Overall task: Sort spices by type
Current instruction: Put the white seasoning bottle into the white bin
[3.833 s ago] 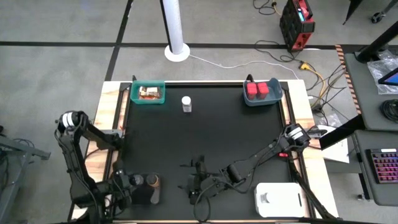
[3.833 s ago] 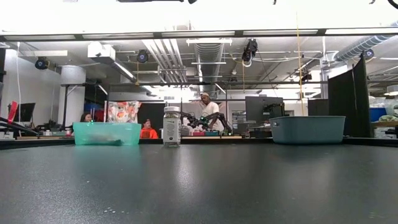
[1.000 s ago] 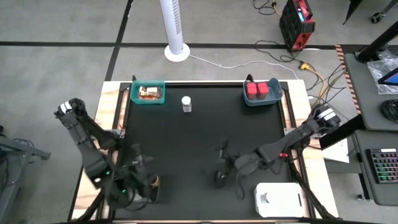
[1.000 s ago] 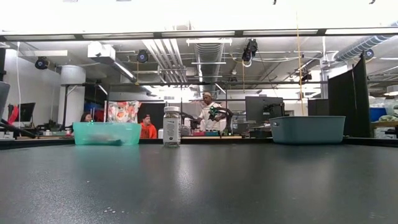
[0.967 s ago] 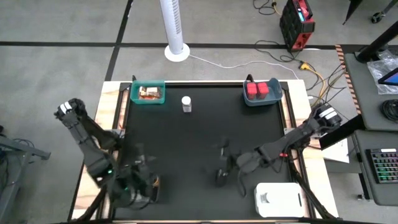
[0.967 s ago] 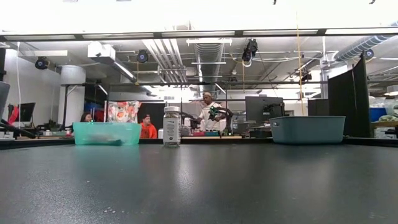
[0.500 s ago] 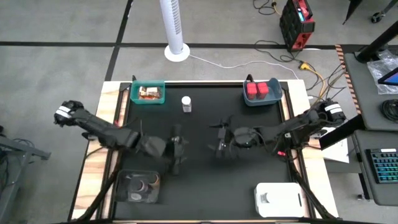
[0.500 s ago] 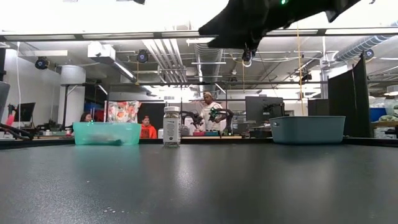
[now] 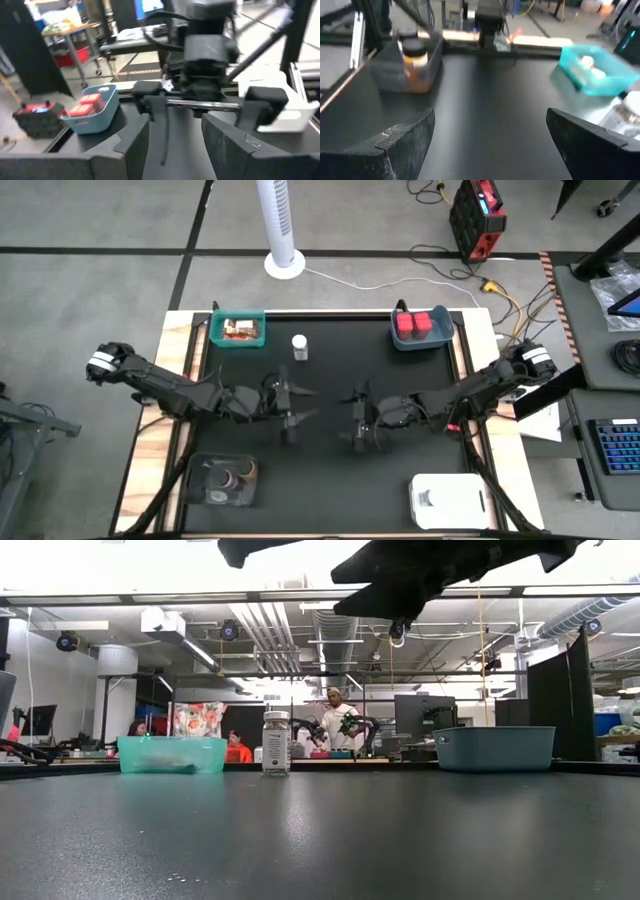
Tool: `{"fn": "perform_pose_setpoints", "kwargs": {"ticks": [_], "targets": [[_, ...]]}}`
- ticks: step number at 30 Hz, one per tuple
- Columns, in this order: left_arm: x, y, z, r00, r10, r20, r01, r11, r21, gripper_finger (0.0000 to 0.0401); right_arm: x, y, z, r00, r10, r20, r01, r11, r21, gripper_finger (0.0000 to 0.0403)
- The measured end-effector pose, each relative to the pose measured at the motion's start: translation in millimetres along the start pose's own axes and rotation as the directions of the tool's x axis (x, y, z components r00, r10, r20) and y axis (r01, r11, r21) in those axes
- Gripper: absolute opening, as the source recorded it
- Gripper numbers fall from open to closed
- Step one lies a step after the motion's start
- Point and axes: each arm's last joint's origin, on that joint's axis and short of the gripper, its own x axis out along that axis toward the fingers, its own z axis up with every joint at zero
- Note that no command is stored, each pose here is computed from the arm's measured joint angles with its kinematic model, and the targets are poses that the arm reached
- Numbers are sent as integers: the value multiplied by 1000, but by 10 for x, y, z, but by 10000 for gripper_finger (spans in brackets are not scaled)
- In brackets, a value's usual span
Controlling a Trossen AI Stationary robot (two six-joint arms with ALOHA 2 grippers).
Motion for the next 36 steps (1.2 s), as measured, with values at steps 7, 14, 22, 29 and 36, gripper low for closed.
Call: {"fn": "perform_pose_setpoints", "kwargs": {"ticks": [7,14,22,29,36], "targets": [[-1,25,7,996,86,1,-85,988,-131,165,-14,-4,-235,980,-7,-201,3,1000,-22,375],[-4,50,54,986,161,30,-154,975,-163,165,-33,-2,-308,965,-10,-262,-1,999,-44,375],[12,70,52,981,189,33,-183,975,-128,165,-34,-2,-310,966,-9,-260,-11,997,-78,375],[9,99,76,964,260,49,-256,963,-88,165,-26,-8,-287,971,-9,-237,-16,995,-103,375],[11,108,88,962,266,58,-260,961,-96,165,-27,-8,-290,971,-9,-238,-15,995,-100,375]]}}
